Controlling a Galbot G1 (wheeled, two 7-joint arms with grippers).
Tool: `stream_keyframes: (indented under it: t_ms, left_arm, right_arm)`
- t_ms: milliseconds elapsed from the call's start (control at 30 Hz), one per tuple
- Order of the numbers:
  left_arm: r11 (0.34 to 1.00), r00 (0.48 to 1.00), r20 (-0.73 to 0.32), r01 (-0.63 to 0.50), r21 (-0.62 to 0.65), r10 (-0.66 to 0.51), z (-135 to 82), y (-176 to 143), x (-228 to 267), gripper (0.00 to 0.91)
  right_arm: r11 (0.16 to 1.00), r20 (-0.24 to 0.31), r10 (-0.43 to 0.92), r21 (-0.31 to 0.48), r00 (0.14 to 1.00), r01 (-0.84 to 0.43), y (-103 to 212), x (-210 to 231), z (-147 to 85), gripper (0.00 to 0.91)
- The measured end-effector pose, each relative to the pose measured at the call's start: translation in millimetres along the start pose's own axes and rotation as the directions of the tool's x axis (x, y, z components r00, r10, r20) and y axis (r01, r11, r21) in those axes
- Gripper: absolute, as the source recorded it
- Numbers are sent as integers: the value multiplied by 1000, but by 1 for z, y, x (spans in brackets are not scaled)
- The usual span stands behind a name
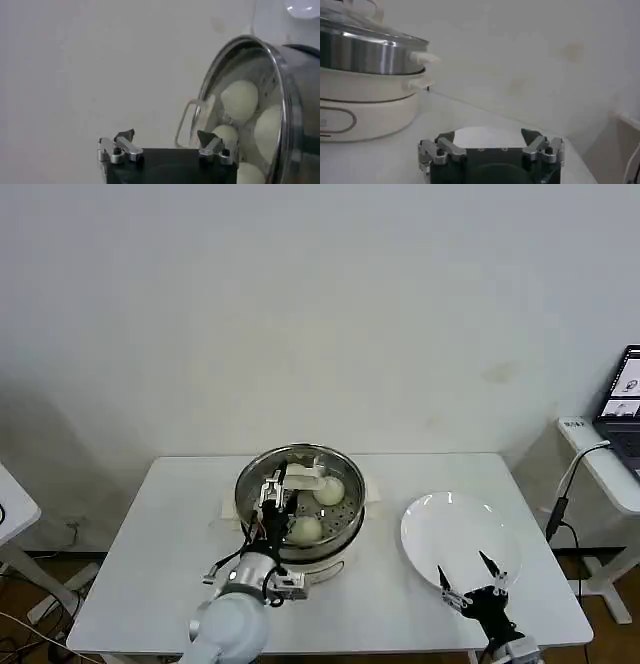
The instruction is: Take steamed baozi put them in steamer then cover it.
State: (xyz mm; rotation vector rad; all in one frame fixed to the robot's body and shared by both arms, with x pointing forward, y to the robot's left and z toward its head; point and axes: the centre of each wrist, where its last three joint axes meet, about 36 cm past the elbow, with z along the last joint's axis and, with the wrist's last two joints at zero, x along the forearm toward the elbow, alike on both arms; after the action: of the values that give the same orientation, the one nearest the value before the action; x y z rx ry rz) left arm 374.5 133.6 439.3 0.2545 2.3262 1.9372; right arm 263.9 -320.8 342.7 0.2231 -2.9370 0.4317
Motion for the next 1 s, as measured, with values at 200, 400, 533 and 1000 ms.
stream_keyframes:
  t_ms: [200, 400, 533, 1000]
  left_arm:
    - [1000, 1000, -1, -2, -19, 2, -1, 0, -8, 907]
    - [999, 1000, -1, 2, -36, -2, -2, 1, -17, 907]
    - [999, 1000, -2, 5, -50, -5, -1, 1, -23, 907]
    - [996, 1000, -8, 15, -91, -16, -3, 4, -44, 40]
  right_arm:
    - [1000, -4, 1, -2, 1000, -1, 0, 0, 2, 907]
    - [1000, -5, 2, -3, 1000, -2, 1, 1, 2, 907]
    - [1000, -6, 2, -4, 1000, -2, 1, 1, 3, 907]
    - [1000, -4, 3, -6, 1000, -3, 2, 1, 3, 907]
